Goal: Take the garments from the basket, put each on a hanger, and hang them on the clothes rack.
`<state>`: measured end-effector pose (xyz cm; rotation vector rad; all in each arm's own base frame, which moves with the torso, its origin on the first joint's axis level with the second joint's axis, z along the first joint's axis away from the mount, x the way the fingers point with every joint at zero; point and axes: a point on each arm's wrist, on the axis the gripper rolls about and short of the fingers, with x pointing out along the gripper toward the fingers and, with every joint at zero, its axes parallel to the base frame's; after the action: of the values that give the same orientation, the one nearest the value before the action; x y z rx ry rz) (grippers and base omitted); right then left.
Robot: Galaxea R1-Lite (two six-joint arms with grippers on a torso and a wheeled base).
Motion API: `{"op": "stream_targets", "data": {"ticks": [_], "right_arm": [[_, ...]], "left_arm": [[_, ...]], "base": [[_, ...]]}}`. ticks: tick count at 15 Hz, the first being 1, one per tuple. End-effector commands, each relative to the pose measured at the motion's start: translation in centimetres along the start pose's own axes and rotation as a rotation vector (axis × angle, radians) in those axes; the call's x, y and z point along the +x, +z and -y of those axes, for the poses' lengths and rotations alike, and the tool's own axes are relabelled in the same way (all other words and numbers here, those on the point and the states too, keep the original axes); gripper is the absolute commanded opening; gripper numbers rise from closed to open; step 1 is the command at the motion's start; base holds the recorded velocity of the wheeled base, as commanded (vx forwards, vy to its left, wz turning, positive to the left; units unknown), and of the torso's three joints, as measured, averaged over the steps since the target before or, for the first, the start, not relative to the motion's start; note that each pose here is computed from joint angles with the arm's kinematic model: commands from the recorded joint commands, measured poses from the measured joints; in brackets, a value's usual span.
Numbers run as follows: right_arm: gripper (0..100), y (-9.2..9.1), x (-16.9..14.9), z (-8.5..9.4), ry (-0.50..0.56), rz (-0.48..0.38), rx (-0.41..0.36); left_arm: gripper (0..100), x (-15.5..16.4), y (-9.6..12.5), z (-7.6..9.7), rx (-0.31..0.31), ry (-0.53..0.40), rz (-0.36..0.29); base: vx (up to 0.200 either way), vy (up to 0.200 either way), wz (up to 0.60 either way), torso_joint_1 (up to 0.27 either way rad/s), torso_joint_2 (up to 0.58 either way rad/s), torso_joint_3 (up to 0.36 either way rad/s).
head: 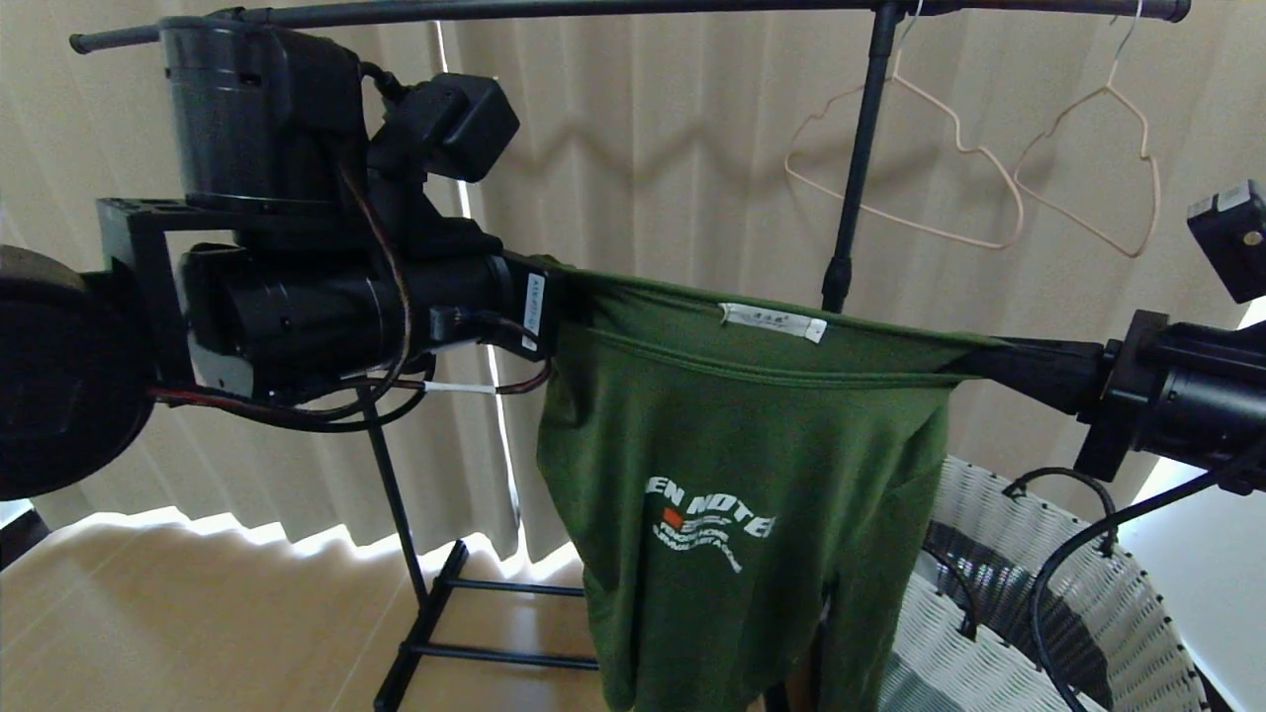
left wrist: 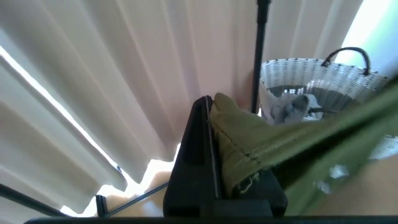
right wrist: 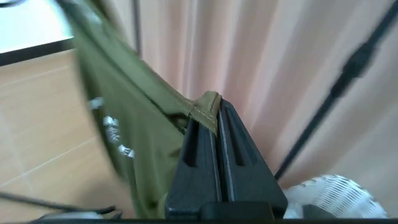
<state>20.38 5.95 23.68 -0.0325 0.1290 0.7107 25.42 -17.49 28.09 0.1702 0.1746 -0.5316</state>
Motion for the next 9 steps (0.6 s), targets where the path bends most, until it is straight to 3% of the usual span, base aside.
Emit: {"op": "stream_targets", "data": {"ticks": [1, 6, 9], "right_arm": [[0, -0.1, -0.5, -0.4, 0.008, 0.007, -0.007], [0, 0.1, 1.4, 2.0, -0.088, -0.008, -0.005], [0, 0.7, 3.2, 3.1, -0.097, -0.006, -0.002]], "left_arm": [[0, 0.7, -0.4, 0.0, 0.0, 0.0, -0.016], [0, -0.9, 0.0, -0.1, -0.001, -0.009, -0.035], [0, -3.6, 0.7, 0.0, -0.043, -0.114, -0.052]], "base": [[0.0, 0.0, 0.0, 0.0, 0.0, 0.0], [0.0, 0.0, 0.0, 0.0, 0.0, 0.0], [0.0, 0.0, 0.0, 0.0, 0.0, 0.0]]}}
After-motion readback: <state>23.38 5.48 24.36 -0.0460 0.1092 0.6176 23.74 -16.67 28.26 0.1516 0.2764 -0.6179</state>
